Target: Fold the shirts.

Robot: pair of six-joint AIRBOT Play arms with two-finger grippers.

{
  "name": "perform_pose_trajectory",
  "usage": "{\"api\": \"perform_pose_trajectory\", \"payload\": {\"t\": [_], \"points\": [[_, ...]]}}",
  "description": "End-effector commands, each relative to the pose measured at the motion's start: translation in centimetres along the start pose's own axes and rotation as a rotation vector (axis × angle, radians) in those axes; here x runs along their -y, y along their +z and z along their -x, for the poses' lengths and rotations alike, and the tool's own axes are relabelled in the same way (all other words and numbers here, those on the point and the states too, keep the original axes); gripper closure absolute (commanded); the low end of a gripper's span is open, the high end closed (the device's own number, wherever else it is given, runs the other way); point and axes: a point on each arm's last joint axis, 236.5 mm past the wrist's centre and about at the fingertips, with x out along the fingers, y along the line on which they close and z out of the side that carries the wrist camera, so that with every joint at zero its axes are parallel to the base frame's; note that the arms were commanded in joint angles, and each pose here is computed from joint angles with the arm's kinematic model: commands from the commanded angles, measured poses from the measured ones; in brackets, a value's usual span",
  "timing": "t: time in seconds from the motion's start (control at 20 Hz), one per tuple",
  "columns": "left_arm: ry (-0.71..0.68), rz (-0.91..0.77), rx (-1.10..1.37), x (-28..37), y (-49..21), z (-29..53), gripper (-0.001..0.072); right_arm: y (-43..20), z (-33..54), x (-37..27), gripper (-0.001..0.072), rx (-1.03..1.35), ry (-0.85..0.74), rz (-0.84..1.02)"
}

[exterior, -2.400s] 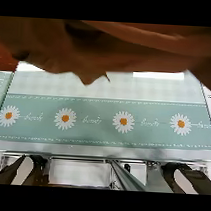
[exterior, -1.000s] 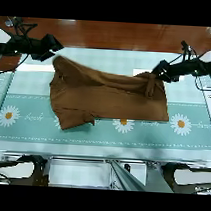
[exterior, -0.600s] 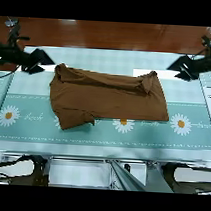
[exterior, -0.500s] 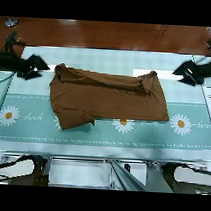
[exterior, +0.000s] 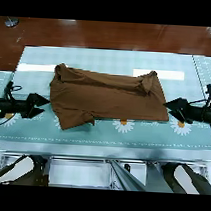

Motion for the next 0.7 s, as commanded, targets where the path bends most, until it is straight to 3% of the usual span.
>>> {"api": "perform_pose_trajectory", "payload": {"t": [0.0, 0.15, 0.35, 0.4, 0.45, 0.5, 0.65], "points": [[-0.04, 0.019, 0.011, -0.2, -0.7, -1.8, 0.0007, -1.7, -0.2, -0.5, 0.0083, -0.005, 0.044, -0.021], [-0.1, -0.005, 0.029, 2.0, -0.2, -3.6, 0.0007, -1.8, -0.2, -0.7, 0.0083, -0.01, 0.052, -0.025], [-0.061, -0.051, -0.018, 2.6, -1.6, -6.9, 0.0011, -1.7, -0.2, -0.7, 0.0083, -0.005, 0.051, -0.04], [-0.065, -0.063, -0.023, 2.9, -1.5, -6.9, 0.014, -1.2, 0.1, -0.4, 0.0083, 0.008, 0.04, -0.04], [-0.081, -0.087, -0.031, 3.5, -1.4, -6.6, 0.0522, -0.2, 0.9, 0.1, 0.0082, 0.033, 0.016, -0.037], [-0.111, -0.143, -0.042, 4.6, -1.1, -5.9, 0.0669, 1.2, 2.2, 1.2, 0.0083, 0.075, -0.032, -0.033], [-0.177, -0.219, -0.064, 7.1, -0.2, -3.8, 0.0669, 2.8, 5.9, 8.0, 0.0083, 0.13, -0.291, -0.133]]}}
